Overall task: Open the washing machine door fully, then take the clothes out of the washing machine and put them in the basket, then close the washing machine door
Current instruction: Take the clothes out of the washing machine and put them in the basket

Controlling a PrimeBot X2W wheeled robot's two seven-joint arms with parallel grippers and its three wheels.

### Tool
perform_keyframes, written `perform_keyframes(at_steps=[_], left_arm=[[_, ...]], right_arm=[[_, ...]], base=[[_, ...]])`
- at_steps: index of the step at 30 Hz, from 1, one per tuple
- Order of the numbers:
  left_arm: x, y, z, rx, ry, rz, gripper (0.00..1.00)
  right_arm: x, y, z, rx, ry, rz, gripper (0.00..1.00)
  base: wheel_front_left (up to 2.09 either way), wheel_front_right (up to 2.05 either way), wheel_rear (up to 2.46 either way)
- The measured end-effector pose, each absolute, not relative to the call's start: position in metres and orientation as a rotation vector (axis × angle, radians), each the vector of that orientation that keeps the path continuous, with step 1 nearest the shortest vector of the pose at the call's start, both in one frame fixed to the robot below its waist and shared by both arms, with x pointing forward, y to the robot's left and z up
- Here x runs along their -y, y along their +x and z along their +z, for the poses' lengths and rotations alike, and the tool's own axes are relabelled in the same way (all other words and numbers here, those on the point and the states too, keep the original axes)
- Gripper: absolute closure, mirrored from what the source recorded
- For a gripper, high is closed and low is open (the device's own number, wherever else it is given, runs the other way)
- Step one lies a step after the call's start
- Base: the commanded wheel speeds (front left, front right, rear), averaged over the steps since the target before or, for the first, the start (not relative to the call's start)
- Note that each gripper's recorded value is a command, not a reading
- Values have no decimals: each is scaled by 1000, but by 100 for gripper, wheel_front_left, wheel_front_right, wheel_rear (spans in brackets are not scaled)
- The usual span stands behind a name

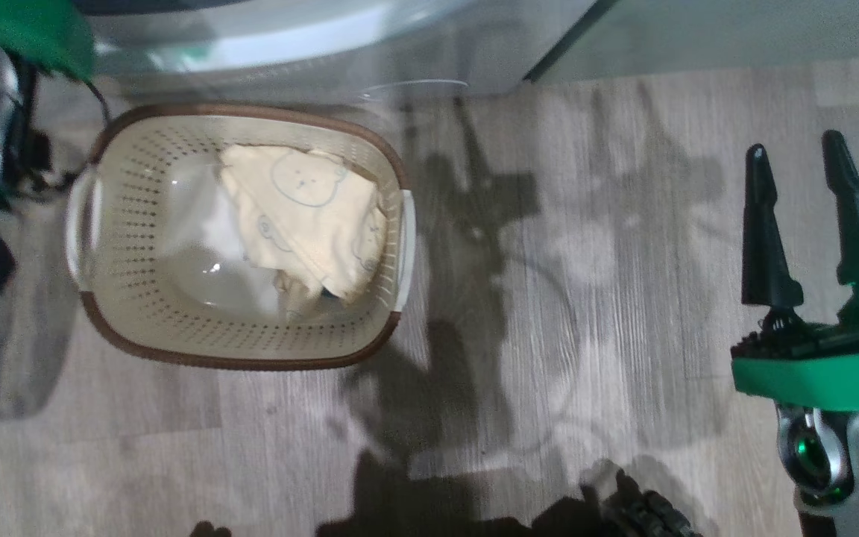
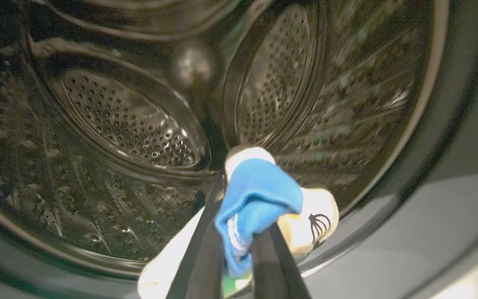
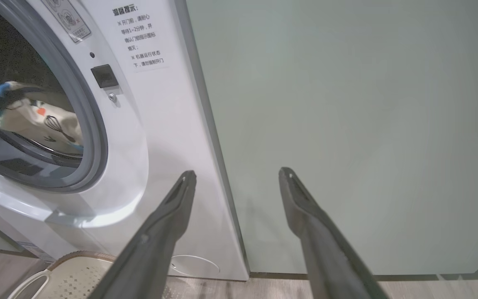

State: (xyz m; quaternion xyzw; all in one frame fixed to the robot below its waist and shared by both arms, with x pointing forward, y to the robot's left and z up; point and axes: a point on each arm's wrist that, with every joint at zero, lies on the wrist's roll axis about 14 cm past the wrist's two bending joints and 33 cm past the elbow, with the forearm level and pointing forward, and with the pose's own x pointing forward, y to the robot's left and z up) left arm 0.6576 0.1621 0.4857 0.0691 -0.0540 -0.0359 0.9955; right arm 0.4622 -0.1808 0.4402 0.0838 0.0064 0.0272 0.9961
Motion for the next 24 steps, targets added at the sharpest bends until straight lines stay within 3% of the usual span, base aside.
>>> perform_keyframes(at_steps=[24], left_arm=[[-183,512,582,411,-68,38,100]], right_arm=[[155,436,480,57,149,148,0]], base=[[0,0,0]])
